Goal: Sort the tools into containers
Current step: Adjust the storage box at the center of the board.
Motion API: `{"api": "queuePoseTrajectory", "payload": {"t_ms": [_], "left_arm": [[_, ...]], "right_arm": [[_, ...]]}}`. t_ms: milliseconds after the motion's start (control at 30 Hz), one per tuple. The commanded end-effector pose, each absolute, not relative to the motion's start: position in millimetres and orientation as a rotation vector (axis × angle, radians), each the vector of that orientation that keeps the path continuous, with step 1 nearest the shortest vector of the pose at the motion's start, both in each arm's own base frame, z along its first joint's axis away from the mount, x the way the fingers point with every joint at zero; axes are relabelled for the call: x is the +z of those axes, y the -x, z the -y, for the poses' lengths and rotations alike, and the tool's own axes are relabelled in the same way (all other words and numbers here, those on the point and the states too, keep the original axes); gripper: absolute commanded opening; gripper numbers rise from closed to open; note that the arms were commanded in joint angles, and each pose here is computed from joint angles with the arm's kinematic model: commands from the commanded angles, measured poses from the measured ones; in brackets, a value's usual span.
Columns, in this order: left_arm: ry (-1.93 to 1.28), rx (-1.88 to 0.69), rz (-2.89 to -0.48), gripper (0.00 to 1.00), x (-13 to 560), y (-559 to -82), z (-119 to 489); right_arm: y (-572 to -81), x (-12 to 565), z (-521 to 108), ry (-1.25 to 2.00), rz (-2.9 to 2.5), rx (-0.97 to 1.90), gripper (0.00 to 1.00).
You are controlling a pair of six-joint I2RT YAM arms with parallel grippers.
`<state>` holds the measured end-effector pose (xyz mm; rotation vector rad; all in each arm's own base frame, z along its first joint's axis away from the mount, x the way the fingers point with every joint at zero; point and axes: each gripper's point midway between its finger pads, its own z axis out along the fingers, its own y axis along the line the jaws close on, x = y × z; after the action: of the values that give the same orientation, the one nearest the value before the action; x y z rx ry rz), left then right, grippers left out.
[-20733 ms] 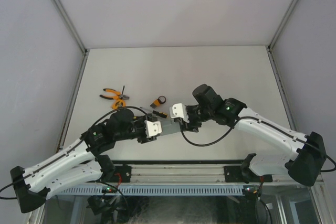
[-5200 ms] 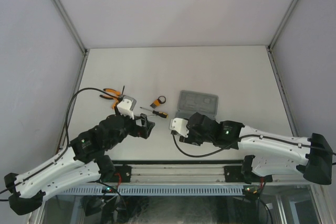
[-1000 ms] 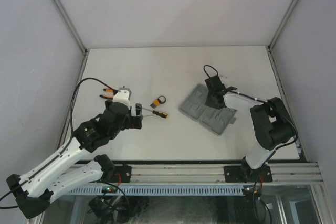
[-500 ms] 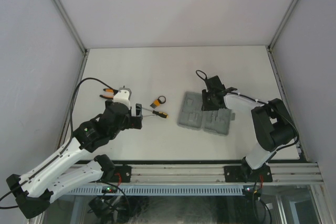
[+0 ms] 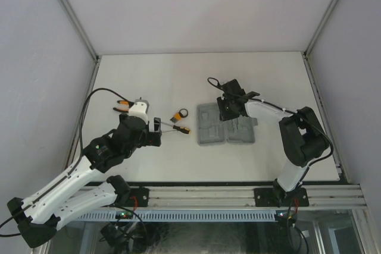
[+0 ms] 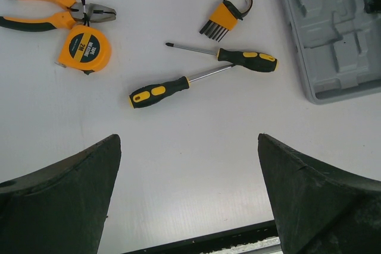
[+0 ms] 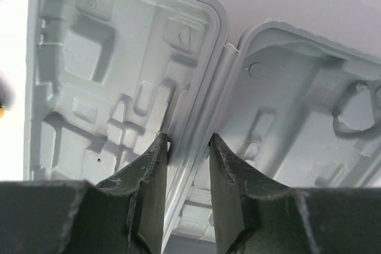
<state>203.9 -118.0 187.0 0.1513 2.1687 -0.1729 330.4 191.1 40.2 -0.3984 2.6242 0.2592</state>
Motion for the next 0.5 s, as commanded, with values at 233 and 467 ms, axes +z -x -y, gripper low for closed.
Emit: {"api": "queuePoseTrajectory", "payload": {"t_ms": [233,467], "left_arm": [[-0.142,-0.199,-2.124,1.00,205,-209,121],[-0.144,-0.198,-2.124,1.00,205,-209,121]], "right_arm": [[-348,81,-193,0.358,-2.522,0.236,0.31],[-337,71,-191,0.302,-2.550,0.215,0.43]]}}
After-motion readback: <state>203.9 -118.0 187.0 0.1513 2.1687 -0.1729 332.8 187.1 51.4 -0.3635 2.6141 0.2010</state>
